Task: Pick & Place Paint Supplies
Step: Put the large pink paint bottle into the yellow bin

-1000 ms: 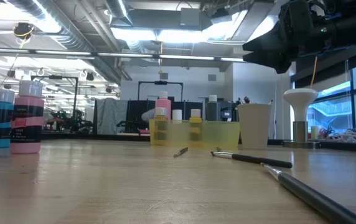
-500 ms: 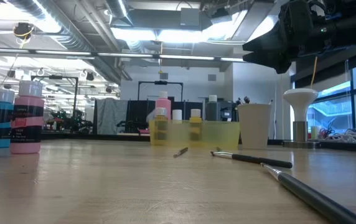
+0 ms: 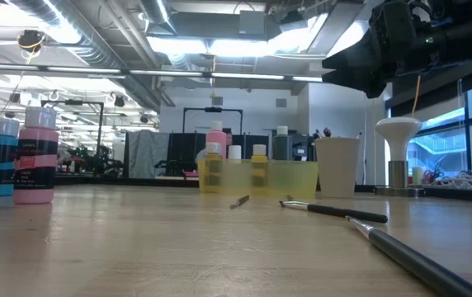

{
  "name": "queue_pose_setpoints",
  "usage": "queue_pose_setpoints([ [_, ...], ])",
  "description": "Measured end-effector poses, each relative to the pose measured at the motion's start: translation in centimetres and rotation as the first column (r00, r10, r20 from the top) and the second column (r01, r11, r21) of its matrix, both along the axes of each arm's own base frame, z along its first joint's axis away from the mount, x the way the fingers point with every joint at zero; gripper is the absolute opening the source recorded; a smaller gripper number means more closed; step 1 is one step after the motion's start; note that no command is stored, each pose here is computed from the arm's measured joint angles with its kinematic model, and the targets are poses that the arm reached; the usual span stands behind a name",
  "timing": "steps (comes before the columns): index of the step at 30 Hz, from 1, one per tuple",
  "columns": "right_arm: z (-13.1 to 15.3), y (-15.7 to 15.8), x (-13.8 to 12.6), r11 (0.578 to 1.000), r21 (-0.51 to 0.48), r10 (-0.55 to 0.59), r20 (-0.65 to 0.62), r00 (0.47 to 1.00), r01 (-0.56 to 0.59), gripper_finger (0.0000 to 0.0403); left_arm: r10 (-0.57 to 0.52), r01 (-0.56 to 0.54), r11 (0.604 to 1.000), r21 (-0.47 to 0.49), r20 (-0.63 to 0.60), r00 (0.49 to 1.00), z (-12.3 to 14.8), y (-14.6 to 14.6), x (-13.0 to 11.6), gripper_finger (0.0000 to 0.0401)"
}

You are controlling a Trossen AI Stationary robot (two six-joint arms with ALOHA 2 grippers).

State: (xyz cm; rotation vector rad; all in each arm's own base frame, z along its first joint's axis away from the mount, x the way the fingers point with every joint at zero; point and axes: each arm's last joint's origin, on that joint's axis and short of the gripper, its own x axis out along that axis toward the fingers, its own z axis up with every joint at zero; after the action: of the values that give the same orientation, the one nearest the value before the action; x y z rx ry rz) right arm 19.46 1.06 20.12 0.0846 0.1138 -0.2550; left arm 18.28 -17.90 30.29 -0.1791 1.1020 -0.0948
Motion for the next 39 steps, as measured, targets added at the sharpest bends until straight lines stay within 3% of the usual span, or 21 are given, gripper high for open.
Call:
queue_pose_setpoints([
  [8,0.0,0.0,0.0,1.000,0.000,0.000,0.000,1.000,0.000,0.0245,-0.001,0.002,1.000,-0.030,0.015,1.000,0.1,-0.2,0.2,0.0210],
  [18,0.0,0.0,0.0,1.000,0.000,-0.001,-0.001,1.000,0.001,0.0245,-0.005,-0.005,0.992,-0.127,-0.072,0.997,0.1,-0.5,-0.1,0.0212],
  [24,-0.2,0.0,0.0,1.000,-0.003,-0.004,-0.021,1.000,0.004,0.0245,-0.061,0.056,0.994,-0.099,-0.049,0.997,0.1,-0.9,-0.5,0.0210],
  [39,-0.2,0.0,0.0,1.000,-0.003,-0.003,-0.022,1.000,0.003,0.0245,-0.039,0.038,0.999,-0.016,-0.047,0.998,-1.1,-0.6,-0.8,0.0209],
])
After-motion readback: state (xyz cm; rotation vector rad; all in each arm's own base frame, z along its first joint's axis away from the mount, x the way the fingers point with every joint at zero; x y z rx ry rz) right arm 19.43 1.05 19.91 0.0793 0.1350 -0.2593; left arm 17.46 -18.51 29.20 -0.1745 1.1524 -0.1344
